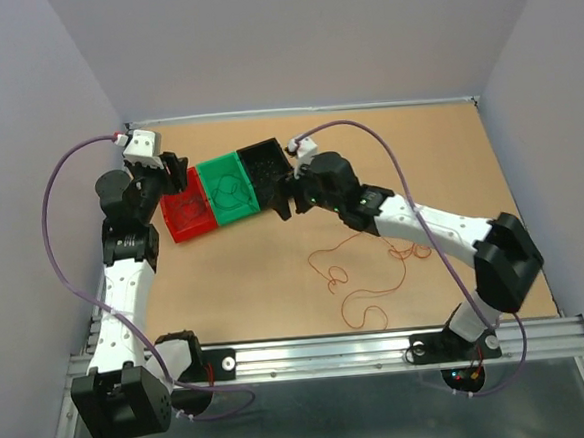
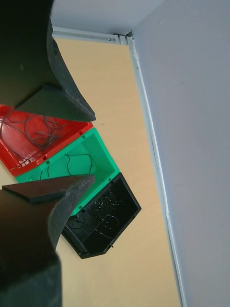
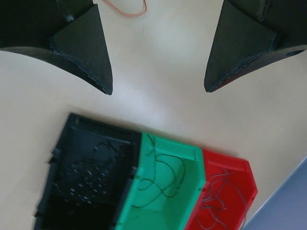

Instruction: Untangle the cables

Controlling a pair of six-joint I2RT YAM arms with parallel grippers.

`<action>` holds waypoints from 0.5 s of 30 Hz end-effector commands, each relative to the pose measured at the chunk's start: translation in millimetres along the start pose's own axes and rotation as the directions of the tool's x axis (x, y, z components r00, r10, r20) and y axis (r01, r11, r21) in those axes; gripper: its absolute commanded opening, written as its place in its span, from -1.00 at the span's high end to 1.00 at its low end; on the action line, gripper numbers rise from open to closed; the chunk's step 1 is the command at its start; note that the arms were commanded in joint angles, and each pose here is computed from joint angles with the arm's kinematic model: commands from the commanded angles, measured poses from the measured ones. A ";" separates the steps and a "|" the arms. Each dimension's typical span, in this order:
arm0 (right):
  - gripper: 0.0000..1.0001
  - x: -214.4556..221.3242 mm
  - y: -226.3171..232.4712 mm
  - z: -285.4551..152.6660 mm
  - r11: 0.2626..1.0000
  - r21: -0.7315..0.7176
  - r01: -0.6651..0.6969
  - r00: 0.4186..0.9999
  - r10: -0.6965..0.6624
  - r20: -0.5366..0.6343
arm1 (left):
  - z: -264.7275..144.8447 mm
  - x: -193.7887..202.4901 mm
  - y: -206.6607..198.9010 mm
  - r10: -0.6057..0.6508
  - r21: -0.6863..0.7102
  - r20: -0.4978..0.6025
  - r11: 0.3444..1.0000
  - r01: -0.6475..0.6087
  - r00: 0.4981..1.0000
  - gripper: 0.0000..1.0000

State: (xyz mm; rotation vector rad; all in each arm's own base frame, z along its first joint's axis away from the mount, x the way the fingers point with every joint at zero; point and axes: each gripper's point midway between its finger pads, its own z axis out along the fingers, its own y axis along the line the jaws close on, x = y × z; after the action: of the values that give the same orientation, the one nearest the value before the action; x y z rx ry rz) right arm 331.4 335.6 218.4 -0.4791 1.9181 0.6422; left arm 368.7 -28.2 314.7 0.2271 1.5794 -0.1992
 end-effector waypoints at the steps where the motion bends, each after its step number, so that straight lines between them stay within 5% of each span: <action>1: -0.64 -16.7 34.5 41.9 0.976 -0.145 0.160 0.987 -0.162 -0.004 | -8.4 -20.5 10.7 0.037 -0.078 0.085 0.997 -0.030 0.996 -0.23; 15: -0.47 -4.7 39.9 194.9 0.905 -0.192 0.379 0.914 -0.398 -0.072 | -4.3 -6.2 14.4 0.025 -0.087 0.062 0.996 -0.020 0.998 -0.32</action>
State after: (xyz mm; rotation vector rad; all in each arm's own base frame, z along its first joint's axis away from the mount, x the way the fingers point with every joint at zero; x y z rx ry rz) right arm 430.4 477.9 136.5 -0.9497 1.8951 0.5671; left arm 364.6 -15.4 310.4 0.1679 1.5647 -0.1336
